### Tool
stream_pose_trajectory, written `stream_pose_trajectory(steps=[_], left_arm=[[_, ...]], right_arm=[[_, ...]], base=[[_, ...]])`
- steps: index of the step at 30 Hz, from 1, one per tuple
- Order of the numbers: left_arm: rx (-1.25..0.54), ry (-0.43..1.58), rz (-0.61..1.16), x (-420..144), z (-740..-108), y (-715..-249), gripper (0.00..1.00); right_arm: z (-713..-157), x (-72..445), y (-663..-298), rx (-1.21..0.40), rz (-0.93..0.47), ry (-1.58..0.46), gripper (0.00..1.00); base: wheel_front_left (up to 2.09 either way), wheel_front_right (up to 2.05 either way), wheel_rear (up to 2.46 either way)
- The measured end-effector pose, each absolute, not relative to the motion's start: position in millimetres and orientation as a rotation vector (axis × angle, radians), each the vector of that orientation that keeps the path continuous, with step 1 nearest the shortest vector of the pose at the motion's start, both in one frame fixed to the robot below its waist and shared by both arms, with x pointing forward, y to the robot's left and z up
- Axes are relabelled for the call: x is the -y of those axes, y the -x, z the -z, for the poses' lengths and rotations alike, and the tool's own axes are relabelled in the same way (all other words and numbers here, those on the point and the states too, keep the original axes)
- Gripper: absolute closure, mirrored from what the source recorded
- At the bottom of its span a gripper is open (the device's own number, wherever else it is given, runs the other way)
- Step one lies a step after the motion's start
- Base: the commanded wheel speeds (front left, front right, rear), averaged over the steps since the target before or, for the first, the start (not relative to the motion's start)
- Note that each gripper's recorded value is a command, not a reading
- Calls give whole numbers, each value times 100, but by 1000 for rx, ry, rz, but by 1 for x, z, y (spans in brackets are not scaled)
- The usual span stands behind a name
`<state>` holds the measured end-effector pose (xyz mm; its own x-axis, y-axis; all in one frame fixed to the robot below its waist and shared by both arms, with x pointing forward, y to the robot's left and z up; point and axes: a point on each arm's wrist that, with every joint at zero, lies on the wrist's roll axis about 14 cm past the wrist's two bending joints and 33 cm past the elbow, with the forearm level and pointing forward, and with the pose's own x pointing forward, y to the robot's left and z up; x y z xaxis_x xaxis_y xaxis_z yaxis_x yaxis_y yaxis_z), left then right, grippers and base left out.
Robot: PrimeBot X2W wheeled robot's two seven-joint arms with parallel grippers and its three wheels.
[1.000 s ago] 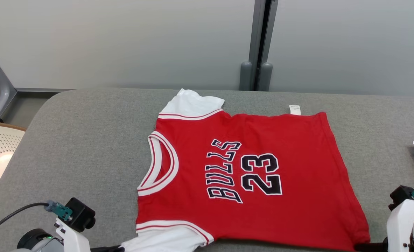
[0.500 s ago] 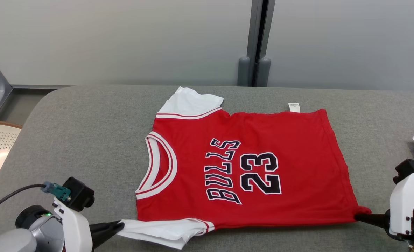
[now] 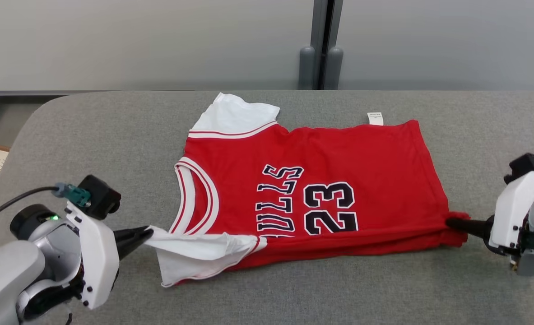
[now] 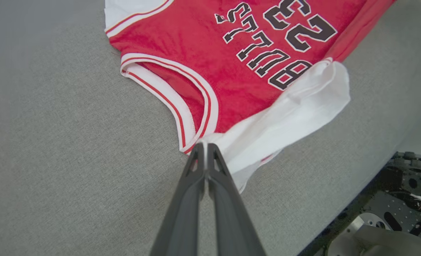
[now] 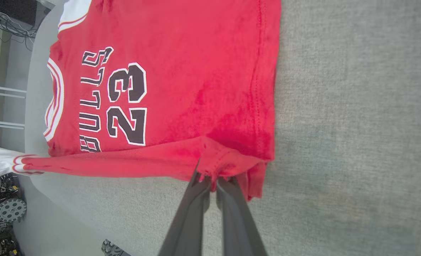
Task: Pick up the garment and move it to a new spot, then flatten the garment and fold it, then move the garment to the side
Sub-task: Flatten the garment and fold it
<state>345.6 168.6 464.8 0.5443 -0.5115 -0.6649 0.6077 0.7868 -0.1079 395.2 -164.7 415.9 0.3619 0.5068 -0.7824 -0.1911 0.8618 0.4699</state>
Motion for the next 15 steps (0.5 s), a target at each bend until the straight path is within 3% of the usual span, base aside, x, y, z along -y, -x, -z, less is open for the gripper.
stream_pose_trajectory(steps=[15], left_arm=[[-756, -213, 662, -158, -439, -416, 100]], right_arm=[[-393, 157, -442, -1117, -422, -311, 100]], base=[[0, 0, 0]])
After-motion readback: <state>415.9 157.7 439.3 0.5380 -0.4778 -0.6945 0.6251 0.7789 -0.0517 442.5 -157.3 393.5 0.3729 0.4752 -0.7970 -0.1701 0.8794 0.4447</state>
